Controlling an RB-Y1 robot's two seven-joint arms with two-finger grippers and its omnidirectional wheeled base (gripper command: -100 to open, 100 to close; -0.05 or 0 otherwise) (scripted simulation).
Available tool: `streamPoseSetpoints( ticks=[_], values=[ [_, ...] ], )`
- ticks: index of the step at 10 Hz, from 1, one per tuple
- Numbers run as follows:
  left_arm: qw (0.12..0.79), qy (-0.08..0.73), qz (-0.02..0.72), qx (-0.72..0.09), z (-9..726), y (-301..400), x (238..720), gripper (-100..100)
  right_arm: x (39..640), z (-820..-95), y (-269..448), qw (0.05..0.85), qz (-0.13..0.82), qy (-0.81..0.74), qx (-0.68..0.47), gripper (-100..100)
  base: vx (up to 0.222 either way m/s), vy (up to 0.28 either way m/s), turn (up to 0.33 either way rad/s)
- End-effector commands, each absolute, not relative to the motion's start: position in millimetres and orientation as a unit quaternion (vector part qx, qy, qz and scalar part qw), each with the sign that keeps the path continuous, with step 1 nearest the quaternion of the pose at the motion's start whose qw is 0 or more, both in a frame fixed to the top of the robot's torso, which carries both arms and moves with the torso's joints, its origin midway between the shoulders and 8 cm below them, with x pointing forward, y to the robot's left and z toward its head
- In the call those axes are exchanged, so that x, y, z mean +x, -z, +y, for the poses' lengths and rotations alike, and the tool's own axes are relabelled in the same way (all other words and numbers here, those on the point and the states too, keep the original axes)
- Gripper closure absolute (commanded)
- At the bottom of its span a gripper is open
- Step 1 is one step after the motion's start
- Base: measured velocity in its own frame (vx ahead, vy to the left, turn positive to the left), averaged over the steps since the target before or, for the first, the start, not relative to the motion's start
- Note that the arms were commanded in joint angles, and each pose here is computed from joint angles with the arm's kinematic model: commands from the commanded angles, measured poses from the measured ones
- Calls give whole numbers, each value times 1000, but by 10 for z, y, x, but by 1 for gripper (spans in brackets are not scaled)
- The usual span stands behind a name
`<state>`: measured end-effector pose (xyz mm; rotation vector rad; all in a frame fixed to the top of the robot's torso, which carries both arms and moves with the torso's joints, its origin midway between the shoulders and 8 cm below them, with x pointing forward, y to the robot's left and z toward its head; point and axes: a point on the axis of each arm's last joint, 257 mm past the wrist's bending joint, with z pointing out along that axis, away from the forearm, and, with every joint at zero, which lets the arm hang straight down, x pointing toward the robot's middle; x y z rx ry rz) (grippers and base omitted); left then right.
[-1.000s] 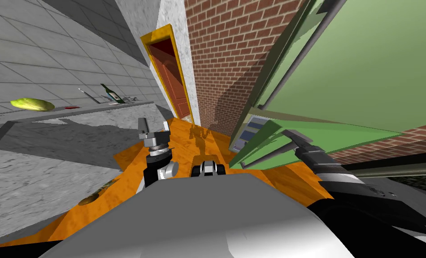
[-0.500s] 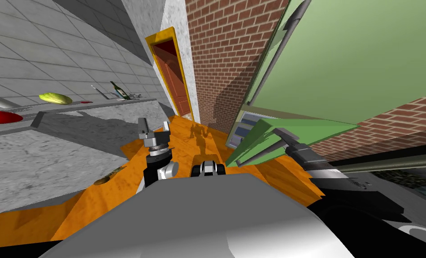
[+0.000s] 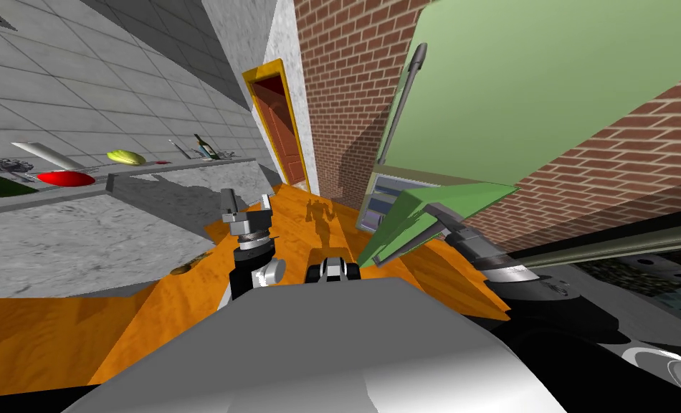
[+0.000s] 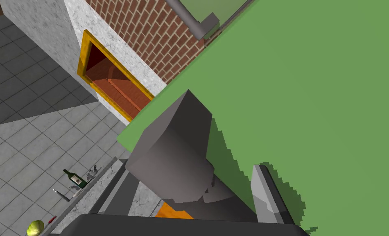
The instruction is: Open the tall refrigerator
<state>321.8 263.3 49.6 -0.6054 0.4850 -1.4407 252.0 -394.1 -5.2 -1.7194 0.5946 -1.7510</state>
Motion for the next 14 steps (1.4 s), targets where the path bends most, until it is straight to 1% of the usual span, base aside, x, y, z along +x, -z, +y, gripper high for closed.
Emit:
streamPoseSetpoints(
  ticks=[1,3,7,14],
  values=[
    [684,643,216,-270,2633,-496,3218,0,2546,-3861,33,312,216,658,-650,100,-132,-71,30],
    [684,643,216,-270,2633,-496,3218,0,2579,-3667,34,335,194,646,-657,100,-159,-107,121],
    [684,643,216,-270,2633,-496,3218,0,2589,-3583,35,346,185,641,-660,100,-163,-75,57],
    [684,643,216,-270,2633,-495,3217,0,2589,-3583,35,346,185,641,-660,100,-3,-3,6]
  ],
)
